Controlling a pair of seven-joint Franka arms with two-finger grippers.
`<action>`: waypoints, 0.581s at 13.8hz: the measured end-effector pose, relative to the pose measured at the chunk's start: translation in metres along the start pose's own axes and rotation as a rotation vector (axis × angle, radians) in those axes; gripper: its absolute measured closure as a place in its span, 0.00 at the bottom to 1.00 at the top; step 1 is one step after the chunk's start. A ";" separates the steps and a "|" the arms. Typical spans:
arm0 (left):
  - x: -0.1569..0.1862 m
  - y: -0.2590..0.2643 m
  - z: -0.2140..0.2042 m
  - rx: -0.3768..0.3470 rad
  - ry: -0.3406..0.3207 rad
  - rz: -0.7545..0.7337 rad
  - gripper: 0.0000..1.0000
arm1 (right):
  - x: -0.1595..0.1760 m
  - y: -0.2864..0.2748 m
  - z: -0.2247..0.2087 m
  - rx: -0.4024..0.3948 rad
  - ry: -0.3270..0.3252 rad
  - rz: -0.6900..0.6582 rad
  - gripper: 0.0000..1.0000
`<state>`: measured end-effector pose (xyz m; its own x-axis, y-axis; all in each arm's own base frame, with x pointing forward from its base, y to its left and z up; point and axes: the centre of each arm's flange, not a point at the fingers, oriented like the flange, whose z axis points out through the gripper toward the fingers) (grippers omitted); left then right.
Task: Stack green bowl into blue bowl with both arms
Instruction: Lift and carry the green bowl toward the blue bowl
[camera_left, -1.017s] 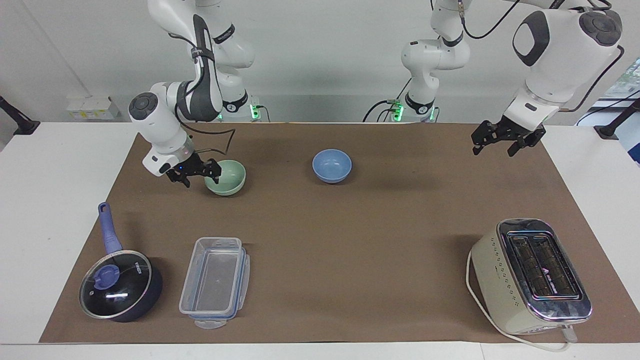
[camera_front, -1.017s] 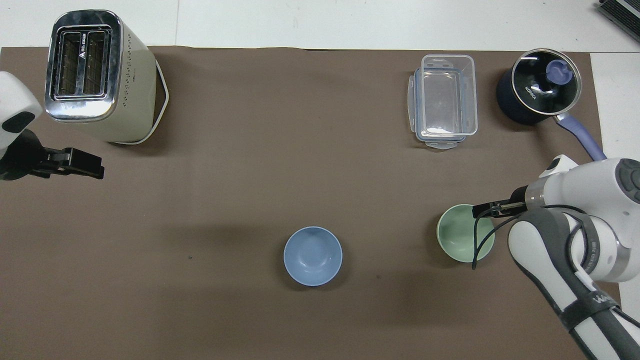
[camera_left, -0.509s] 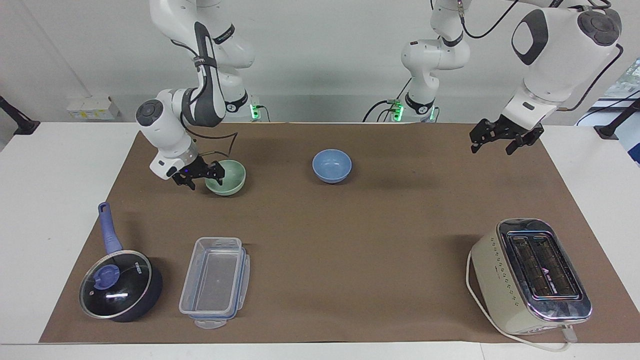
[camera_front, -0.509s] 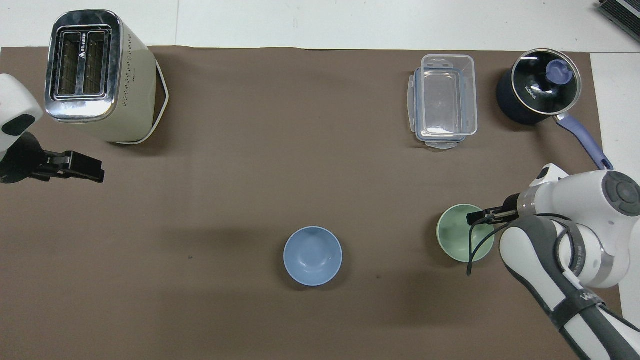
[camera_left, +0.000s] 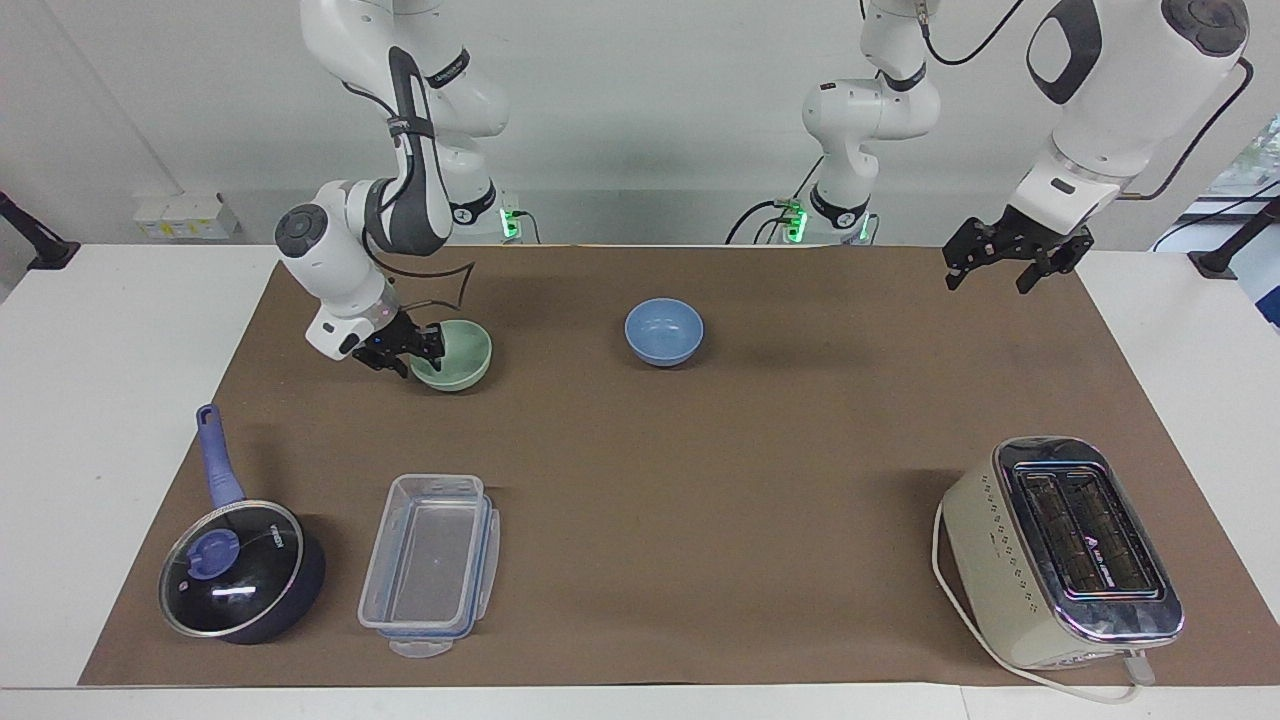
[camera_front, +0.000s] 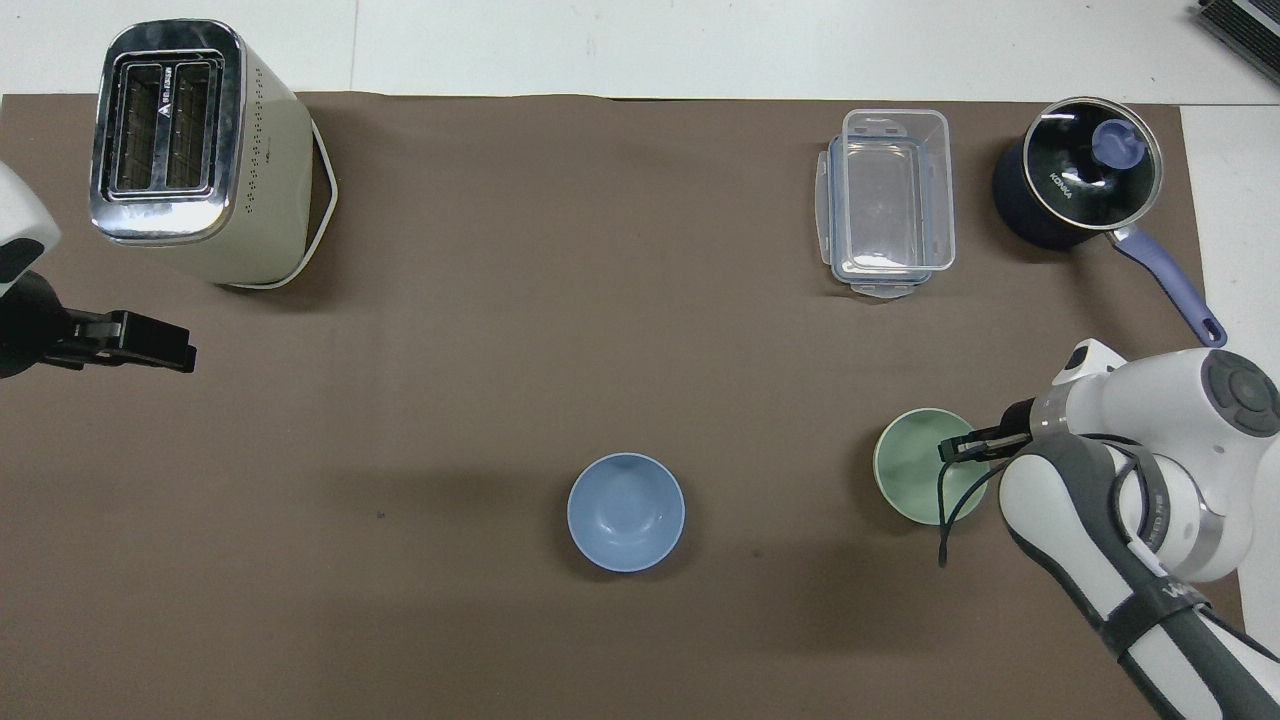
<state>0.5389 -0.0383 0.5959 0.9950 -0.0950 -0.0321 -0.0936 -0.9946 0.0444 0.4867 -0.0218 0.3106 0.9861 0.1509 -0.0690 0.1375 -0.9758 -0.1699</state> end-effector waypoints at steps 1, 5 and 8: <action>0.000 0.000 0.000 0.000 0.000 0.000 0.00 | 0.000 0.000 0.000 0.009 0.003 0.003 0.71; 0.000 0.000 0.000 0.000 0.000 0.000 0.00 | 0.004 -0.003 -0.011 0.021 -0.008 -0.001 0.96; 0.000 0.000 0.000 0.000 0.000 0.000 0.00 | 0.008 -0.026 -0.037 0.031 -0.027 -0.015 0.96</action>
<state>0.5389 -0.0382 0.5958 0.9950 -0.0948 -0.0322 -0.0933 -0.9946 0.0444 0.4946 -0.0008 0.3507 0.9811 0.1702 -0.0922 0.1490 -0.9682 -0.2011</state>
